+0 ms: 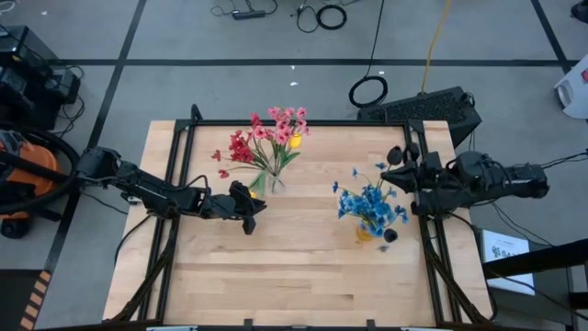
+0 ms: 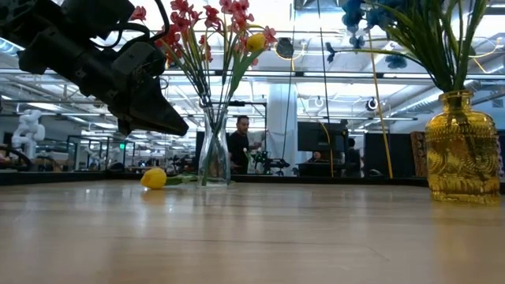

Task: Sort flowers into vase by color
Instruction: Put the black flower into the yellow vase

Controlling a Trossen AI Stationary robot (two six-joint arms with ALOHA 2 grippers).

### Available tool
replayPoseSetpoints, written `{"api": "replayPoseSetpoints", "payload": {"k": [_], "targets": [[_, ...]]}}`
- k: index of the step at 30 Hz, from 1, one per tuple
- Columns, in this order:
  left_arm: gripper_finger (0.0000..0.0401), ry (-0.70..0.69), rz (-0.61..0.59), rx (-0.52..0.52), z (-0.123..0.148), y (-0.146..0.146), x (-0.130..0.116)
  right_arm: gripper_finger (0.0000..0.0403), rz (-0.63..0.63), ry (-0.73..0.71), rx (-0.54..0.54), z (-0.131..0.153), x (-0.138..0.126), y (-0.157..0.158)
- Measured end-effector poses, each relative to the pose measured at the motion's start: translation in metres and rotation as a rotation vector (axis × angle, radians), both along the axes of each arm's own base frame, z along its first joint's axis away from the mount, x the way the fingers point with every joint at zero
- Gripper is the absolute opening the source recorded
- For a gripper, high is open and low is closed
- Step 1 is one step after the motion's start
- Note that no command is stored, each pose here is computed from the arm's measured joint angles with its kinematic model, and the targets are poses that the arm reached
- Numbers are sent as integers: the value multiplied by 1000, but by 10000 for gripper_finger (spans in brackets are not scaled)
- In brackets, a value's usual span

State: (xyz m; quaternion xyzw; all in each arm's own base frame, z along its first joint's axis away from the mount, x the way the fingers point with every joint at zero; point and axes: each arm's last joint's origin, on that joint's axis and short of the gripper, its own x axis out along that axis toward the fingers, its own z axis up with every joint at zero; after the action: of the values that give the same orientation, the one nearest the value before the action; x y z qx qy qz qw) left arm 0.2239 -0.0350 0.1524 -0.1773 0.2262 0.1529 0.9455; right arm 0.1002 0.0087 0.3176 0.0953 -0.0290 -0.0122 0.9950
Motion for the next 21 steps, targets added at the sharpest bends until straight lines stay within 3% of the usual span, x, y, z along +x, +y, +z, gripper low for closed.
{"api": "replayPoseSetpoints", "payload": {"k": [12, 21], "targets": [[72, 0, 0, 0, 0, 0, 0, 0, 22, 81, -80, -7, 15, 7], [72, 0, 0, 0, 0, 0, 0, 0, 20, 26, -99, -2, 15, 7]]}}
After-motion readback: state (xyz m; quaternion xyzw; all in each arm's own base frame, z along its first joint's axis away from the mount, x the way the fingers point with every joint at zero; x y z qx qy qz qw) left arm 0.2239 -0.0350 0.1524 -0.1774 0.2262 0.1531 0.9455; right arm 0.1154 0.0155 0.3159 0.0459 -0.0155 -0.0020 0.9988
